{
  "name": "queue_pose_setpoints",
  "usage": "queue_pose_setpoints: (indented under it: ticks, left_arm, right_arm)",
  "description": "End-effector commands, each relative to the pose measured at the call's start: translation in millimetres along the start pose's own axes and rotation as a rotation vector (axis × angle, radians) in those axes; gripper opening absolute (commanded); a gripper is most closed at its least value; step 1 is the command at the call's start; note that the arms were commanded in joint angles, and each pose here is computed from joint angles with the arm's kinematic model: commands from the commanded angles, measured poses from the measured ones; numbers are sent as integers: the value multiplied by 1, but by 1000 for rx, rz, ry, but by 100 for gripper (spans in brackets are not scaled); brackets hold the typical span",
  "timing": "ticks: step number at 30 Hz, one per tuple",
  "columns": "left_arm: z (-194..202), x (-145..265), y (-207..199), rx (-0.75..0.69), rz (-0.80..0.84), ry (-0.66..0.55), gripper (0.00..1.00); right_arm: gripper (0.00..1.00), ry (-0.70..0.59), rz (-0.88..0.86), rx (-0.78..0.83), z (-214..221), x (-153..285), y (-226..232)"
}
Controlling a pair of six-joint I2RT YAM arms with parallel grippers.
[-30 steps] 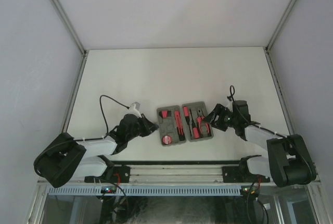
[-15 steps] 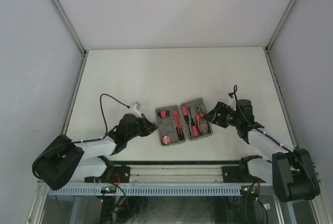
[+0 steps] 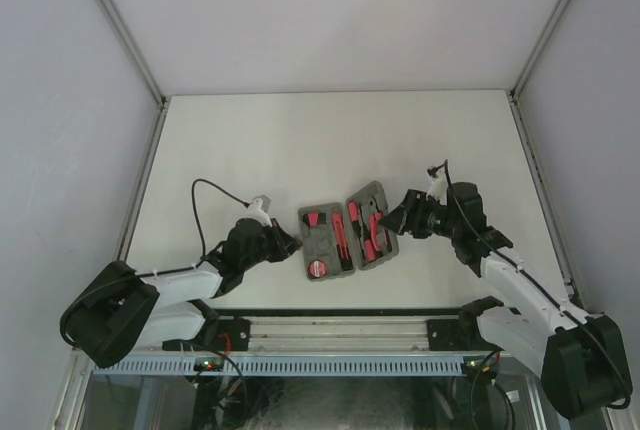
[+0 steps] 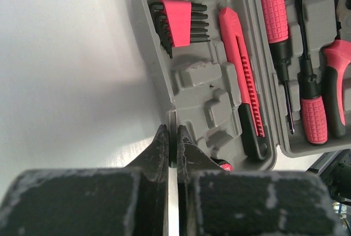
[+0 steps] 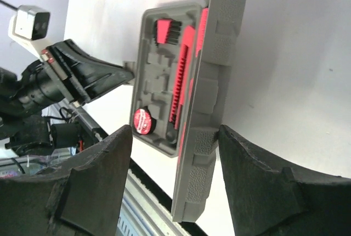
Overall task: Sort the tools into containers
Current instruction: Close the storage box at the center of the board.
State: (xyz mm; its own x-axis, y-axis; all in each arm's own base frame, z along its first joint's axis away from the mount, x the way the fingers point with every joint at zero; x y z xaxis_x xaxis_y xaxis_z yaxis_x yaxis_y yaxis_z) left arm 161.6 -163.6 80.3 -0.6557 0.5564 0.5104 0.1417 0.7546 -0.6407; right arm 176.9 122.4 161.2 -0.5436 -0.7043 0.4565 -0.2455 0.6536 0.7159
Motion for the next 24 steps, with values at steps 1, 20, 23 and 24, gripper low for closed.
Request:
queue_pose_setpoints:
  ticks: [1,20,23,24]
  left_arm:
    - [13,3,6,-56,9,85,0]
    - [12,4,6,-56,0,75,0]
    - [11,4,6,-56,-2,74,0]
    - [11,4,6,-56,-3,74,0]
  right_arm:
    - [62,18,-95,76,-7,-1,35]
    - [61,192,-168,233,6,-54,109]
    - [61,217,-176,259,9,-65,115]
    - [60,218,-178,266,8,-67,117]
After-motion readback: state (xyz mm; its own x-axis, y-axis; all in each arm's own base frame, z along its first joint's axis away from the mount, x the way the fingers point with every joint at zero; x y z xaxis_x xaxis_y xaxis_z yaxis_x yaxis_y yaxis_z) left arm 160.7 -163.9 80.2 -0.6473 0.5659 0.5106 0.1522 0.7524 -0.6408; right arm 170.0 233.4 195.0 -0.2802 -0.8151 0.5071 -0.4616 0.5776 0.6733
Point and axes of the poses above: each gripper's point midway between its finger pads, its own x axis back along the fingers, its own y axis along the line the jaws close on, z = x × y, the point moved 9 cm from there along x, back along the fingers
